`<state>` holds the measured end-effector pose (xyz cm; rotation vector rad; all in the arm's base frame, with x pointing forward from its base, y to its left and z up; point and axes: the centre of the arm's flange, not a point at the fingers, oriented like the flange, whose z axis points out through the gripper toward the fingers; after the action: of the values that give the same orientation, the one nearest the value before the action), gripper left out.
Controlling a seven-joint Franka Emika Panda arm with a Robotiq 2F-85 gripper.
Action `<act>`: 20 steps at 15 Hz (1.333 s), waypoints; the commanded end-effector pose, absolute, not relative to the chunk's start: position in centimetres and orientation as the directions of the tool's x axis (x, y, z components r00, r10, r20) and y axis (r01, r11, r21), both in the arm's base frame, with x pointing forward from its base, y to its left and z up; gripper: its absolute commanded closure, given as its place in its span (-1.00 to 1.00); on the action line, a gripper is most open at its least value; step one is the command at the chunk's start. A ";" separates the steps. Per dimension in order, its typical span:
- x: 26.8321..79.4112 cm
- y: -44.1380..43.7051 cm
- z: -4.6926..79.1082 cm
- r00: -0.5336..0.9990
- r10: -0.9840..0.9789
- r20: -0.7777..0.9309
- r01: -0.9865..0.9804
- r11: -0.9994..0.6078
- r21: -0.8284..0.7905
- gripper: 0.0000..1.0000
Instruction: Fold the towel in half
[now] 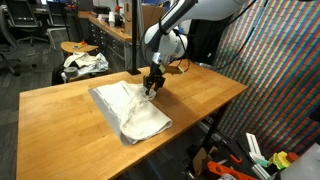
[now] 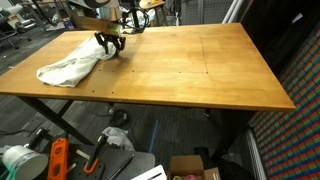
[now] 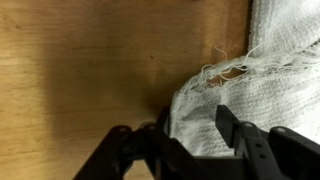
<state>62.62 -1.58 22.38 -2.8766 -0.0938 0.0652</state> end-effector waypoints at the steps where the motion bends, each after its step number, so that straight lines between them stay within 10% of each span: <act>1: 63.1 -1.3 22.6 0.996 0.081 -0.046 0.064 -0.955 -0.288 0.60; 6: 63.2 -1.2 23.0 0.996 0.077 -0.041 0.062 -0.956 -0.288 1.00; 20: 63.0 2.4 27.8 0.993 0.117 0.030 0.121 -0.951 -0.286 0.92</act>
<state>63.35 1.40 25.68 -2.8543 -0.1666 0.0084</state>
